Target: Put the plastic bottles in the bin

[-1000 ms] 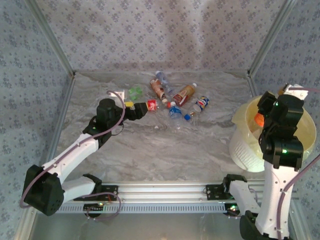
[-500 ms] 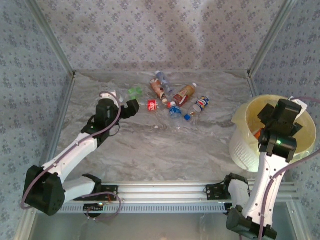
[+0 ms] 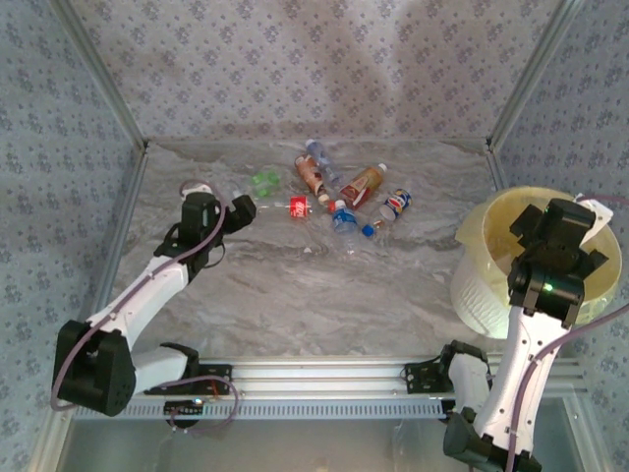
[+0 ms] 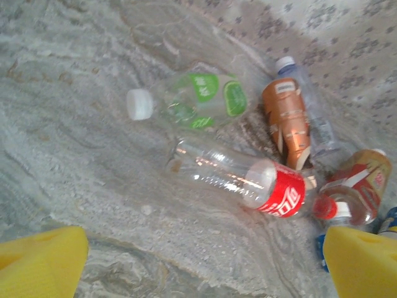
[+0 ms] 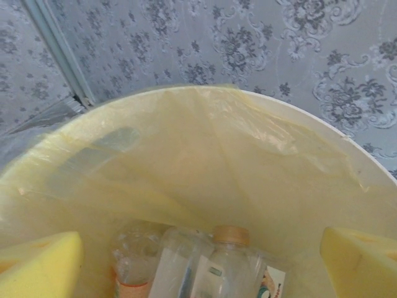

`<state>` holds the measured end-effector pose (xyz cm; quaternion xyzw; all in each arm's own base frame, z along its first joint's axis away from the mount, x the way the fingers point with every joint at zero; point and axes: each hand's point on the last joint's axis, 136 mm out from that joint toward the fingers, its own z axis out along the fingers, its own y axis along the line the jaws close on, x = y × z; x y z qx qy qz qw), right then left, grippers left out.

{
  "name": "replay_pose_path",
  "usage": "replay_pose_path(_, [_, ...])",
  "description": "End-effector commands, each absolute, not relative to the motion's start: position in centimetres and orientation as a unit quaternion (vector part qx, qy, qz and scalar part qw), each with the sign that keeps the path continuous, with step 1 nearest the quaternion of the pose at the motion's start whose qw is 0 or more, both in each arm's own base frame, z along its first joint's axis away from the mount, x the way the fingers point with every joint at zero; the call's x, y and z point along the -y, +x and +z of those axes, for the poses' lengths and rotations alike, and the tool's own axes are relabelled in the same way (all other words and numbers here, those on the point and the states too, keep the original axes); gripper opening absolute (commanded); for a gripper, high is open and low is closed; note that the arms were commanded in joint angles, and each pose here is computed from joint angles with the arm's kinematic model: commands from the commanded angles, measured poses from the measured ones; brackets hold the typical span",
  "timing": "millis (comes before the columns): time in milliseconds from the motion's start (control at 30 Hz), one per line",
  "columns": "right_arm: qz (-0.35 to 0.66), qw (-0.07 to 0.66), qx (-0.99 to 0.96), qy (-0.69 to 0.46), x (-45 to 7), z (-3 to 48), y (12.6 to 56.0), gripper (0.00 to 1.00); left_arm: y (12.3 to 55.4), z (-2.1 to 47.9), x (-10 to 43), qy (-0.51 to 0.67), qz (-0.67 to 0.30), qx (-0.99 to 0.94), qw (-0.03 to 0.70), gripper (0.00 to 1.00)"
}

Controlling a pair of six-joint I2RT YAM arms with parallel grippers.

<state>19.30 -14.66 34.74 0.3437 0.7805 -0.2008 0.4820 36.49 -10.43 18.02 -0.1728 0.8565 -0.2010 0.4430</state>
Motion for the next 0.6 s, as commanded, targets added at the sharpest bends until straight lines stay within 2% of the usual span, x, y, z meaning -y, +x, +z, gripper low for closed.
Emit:
replay_pose_path(0, [-0.128,0.527,-0.786,0.297,11.8,36.7,20.6,1.00,37.1,18.2,10.1,-0.191,-0.202,-0.862,0.424,0.98])
replay_pose_path(200, [0.016,0.608,-0.770,0.193,5.7,39.7,23.1,1.00,38.2,16.4,9.6,-0.228,-0.205,-0.877,0.369,0.98])
replay_pose_path(567, [0.136,0.621,-0.772,0.015,-3.0,40.7,24.5,1.00,39.4,13.8,10.7,-0.282,-0.227,-0.885,0.291,0.98])
